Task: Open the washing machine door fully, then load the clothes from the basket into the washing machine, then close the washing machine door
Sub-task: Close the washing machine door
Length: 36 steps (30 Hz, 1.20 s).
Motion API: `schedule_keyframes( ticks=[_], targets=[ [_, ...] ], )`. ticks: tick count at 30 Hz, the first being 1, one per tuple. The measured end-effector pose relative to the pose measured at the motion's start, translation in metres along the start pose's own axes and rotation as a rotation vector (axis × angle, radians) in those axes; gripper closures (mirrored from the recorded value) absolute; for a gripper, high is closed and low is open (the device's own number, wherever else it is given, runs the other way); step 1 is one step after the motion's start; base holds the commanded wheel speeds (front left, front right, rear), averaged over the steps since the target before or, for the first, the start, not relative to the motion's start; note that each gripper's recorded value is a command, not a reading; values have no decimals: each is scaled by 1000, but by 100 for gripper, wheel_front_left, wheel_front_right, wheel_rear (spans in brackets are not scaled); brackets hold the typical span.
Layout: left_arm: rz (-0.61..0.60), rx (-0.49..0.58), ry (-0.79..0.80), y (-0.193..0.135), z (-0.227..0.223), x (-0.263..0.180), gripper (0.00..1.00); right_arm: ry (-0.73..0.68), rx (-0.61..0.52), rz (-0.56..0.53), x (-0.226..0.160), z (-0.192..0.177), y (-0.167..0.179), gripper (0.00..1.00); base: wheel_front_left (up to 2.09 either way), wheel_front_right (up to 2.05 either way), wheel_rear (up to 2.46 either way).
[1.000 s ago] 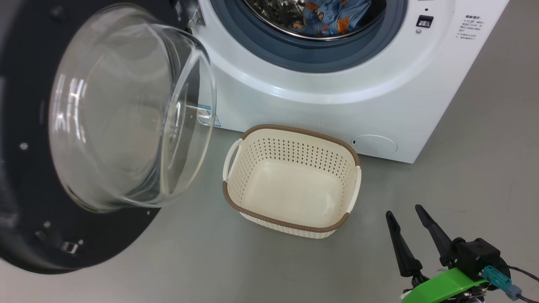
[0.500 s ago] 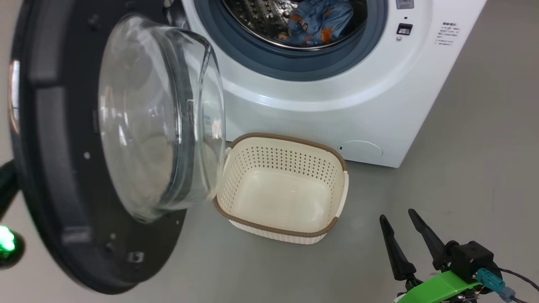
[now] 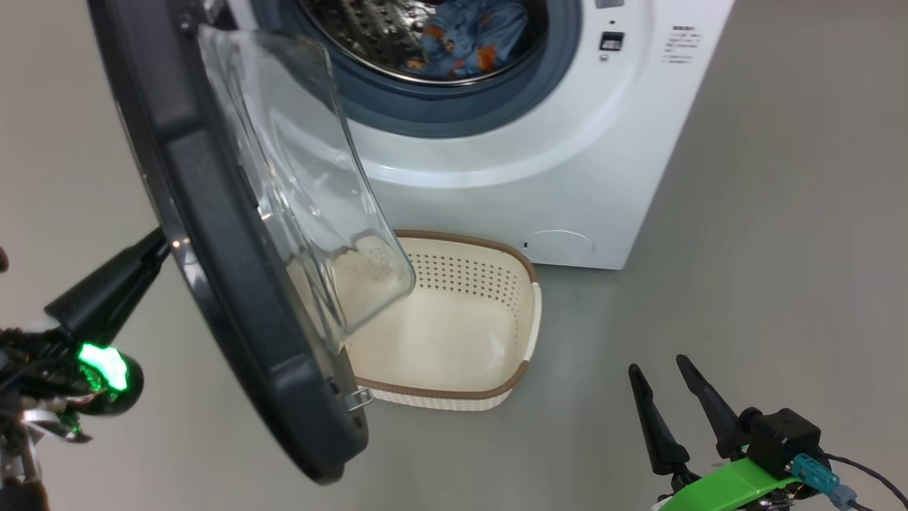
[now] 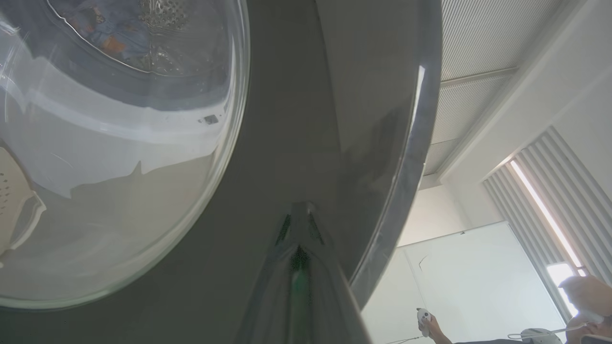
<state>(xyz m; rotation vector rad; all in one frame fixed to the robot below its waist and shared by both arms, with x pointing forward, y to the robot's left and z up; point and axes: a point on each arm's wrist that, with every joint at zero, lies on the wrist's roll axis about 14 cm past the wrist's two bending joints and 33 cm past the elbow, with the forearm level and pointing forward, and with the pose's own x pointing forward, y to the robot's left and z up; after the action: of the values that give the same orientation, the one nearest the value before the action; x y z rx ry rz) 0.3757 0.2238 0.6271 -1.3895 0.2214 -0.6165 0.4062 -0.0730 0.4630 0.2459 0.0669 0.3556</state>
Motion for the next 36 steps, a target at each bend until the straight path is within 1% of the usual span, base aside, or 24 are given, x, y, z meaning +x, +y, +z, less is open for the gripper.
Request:
schedule_keyframes(
  ticks=[6, 13, 22, 27, 36],
  targets=[
    [-35, 11, 30, -1, -6, 34, 100, -7, 10, -63, -10, 2, -17, 0, 0, 0, 0],
    [-66, 9, 67, 8, -15, 77, 100, -21, 15, -167, -30, 7, -47, 0, 0, 0, 0],
    [-72, 0, 64, 22, -16, 124, 100, -36, 9, -275, -55, 12, -74, 0, 0, 0, 0],
    [-71, -3, 56, 31, -15, 148, 100, -59, -1, -317, -61, 21, -87, 0, 0, 0, 0],
    [-46, -21, 17, 56, -7, 177, 100, -67, 2, -393, -76, 24, -106, 0, 0, 0, 0]
  ],
)
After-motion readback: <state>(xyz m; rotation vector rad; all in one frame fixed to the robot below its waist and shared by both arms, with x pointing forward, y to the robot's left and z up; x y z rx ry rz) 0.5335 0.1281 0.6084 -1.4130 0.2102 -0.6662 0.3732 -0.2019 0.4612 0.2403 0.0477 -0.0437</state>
